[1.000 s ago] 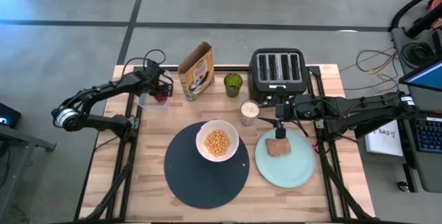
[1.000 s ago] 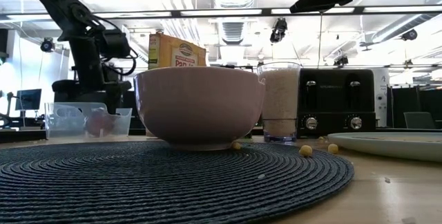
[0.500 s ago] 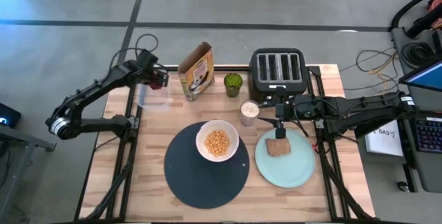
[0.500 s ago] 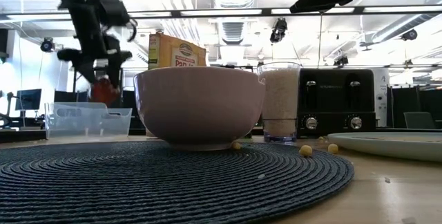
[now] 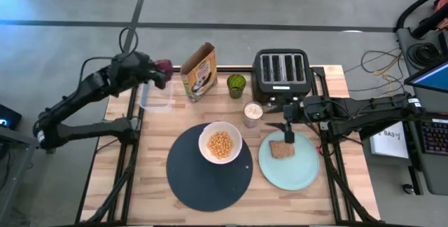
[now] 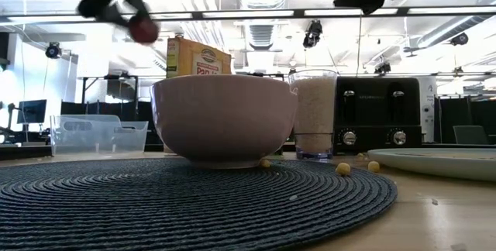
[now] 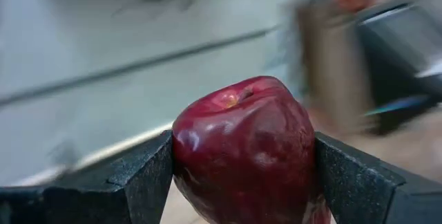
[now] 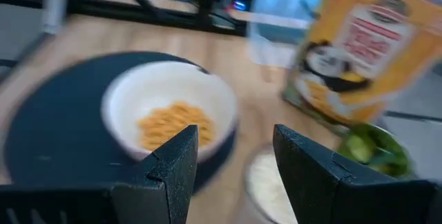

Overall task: Arrange a breakfast setting
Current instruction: Put the apple from the transparent bin on the light blue plate

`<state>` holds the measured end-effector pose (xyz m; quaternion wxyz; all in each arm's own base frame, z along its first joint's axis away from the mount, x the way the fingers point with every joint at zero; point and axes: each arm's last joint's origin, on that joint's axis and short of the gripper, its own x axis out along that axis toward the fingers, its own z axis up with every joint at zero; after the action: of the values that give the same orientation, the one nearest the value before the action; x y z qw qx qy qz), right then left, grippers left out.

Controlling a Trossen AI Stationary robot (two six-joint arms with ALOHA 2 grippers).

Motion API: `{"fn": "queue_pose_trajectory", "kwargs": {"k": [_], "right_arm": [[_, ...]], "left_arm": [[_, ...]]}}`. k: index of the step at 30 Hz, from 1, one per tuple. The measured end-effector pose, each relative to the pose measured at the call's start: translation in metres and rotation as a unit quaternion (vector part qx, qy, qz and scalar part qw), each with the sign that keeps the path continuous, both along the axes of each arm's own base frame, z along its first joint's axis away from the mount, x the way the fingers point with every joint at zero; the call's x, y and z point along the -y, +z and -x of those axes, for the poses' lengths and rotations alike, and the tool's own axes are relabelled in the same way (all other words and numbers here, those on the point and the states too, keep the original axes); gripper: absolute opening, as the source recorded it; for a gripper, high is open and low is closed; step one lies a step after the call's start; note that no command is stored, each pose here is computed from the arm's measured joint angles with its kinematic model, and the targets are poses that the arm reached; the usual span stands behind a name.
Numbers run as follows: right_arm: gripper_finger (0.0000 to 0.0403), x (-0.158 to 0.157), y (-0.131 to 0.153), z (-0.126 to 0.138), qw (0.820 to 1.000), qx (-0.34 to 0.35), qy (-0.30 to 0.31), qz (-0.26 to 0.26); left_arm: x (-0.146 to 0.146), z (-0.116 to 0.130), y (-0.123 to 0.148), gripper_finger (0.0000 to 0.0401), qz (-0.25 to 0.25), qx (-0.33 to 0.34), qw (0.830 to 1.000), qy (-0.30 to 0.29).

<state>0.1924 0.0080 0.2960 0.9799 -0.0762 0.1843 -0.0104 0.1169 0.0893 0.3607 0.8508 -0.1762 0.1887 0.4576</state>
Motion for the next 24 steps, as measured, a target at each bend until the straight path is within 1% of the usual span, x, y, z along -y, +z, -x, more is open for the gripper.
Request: {"fn": "queue_pose_trajectory", "kwargs": {"k": [3,6,7,9,13,18,21,24], "right_arm": [[0.0173,-0.005,-0.001,0.004,0.999,0.017,0.034,-0.011],[0.0165,-0.01,-0.009,0.007,0.998,0.034,0.051,0.0],[0.0162,-0.011,-0.012,0.008,0.998,0.038,0.056,0.003],[0.0156,-0.012,-0.015,0.012,0.997,0.054,0.062,0.005],[0.0147,-0.012,-0.017,0.024,0.994,0.088,0.071,0.003],[0.0139,-0.011,-0.014,0.042,0.987,0.123,0.102,-0.013],[0.0136,-0.012,-0.014,0.051,0.983,0.137,0.12,-0.035],[0.0134,-0.014,-0.012,0.061,0.977,0.153,0.137,-0.06]], "left_arm": [[0.02,-0.017,0.013,0.0288,-0.042,0.075,0.993,-0.085],[0.041,-0.04,0.022,0.0288,-0.082,0.142,0.974,-0.157],[0.049,-0.049,0.023,0.0288,-0.093,0.151,0.969,-0.172],[0.065,-0.063,0.025,0.0288,-0.116,0.16,0.964,-0.177],[0.098,-0.091,0.023,0.0288,-0.141,0.15,0.962,-0.178],[0.13,-0.135,0.019,0.0288,-0.143,0.145,0.956,-0.209],[0.142,-0.167,0.015,0.0288,-0.143,0.118,0.957,-0.221],[0.155,-0.198,0.009,0.0288,-0.145,0.071,0.957,-0.24]]}}
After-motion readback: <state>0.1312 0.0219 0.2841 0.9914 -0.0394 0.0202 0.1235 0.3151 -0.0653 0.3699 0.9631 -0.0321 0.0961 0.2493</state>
